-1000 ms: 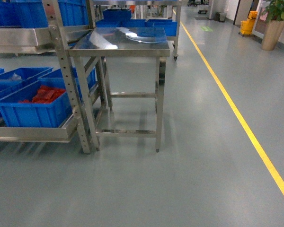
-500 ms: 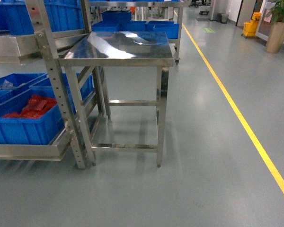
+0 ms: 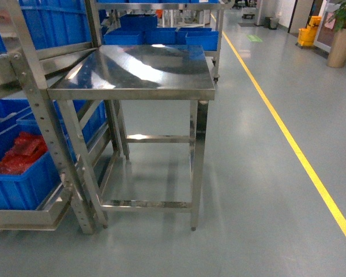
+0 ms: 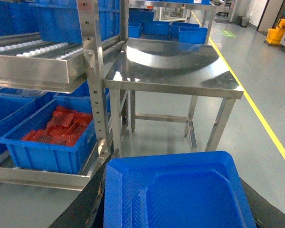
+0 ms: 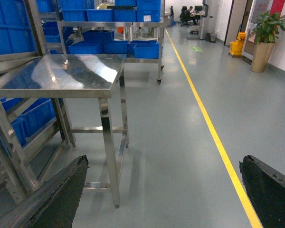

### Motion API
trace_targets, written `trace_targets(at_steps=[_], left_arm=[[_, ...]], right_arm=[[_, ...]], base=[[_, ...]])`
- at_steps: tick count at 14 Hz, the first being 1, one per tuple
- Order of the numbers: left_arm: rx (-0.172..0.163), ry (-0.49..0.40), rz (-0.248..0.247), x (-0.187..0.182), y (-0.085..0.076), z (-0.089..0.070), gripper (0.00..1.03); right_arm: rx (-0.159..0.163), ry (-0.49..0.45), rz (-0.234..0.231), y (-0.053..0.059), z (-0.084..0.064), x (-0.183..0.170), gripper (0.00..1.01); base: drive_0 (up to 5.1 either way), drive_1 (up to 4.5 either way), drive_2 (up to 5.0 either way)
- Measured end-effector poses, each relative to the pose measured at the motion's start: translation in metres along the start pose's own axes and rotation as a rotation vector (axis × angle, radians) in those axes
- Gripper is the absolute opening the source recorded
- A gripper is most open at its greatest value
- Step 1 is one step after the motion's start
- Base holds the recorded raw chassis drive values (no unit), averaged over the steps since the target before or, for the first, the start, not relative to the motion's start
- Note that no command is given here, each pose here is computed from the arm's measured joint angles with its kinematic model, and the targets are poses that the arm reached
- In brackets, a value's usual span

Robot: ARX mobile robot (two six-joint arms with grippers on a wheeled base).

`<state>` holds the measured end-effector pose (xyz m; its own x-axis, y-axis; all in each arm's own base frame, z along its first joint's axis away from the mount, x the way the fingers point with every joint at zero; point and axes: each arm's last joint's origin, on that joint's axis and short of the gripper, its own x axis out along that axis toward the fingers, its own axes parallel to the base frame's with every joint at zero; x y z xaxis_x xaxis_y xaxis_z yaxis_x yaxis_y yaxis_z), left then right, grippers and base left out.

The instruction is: Pick blue part to blue bin on bottom shelf

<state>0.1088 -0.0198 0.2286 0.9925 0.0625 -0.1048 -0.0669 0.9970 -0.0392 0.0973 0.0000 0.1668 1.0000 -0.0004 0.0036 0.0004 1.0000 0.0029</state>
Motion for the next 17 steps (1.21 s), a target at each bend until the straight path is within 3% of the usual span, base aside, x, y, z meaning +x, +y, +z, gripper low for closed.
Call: trace_targets(at_steps=[17], left_arm=[[0.000,0.000,-0.007,0.0001,-0.0002,0.0001,0.44]], right_arm=[[0.000,0.003,-0.001,0.0000,-0.0003,0.0000,0.98]], base=[[0.1,4.11,-3.9]])
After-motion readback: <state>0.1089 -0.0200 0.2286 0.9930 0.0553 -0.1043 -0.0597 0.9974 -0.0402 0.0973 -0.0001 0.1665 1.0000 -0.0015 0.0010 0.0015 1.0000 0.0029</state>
